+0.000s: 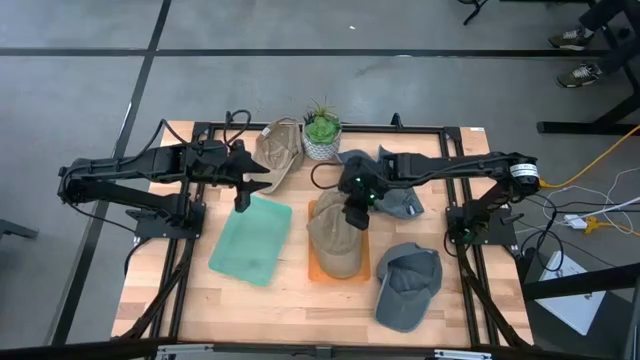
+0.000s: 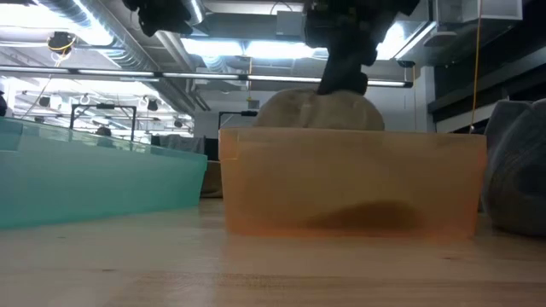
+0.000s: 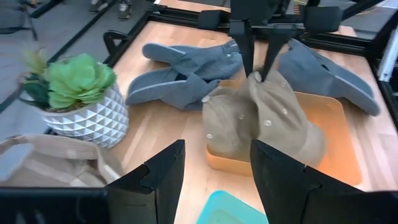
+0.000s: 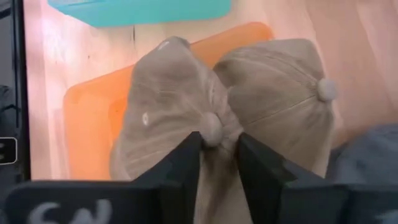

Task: Pick & Place hat
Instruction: Put the left brown cap into the orange bin, then put the brown cap into the orange bin

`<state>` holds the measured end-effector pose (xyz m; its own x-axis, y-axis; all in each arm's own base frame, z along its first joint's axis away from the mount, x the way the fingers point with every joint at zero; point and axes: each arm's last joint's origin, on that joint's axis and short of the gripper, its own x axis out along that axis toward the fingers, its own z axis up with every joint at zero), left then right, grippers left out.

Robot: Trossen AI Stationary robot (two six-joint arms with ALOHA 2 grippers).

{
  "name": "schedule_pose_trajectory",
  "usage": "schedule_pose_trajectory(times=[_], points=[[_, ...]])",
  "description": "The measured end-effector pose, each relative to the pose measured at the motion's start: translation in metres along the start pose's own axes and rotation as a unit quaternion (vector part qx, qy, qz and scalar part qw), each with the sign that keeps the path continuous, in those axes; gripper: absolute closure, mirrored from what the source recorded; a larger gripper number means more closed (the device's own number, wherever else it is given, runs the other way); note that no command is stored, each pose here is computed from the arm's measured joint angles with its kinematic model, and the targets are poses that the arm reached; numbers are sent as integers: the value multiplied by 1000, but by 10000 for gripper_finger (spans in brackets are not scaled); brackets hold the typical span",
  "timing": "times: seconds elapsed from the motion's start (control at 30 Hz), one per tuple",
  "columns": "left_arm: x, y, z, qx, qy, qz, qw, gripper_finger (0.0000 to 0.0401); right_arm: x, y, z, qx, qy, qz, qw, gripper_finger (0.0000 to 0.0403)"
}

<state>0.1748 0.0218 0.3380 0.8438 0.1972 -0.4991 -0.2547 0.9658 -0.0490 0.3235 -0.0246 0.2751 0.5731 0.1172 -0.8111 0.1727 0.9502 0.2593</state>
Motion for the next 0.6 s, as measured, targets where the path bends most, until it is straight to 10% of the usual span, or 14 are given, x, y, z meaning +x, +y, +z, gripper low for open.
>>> schedule_pose_trajectory(times=[0.33, 0.6], points=[[0, 0, 0, 0, 0, 5, 1000, 223, -9, -13, 2, 14, 22, -19, 999, 186], [38, 2, -6, -23, 59, 108, 992, 223, -35, -15, 14, -11, 26, -129, 991, 179]])
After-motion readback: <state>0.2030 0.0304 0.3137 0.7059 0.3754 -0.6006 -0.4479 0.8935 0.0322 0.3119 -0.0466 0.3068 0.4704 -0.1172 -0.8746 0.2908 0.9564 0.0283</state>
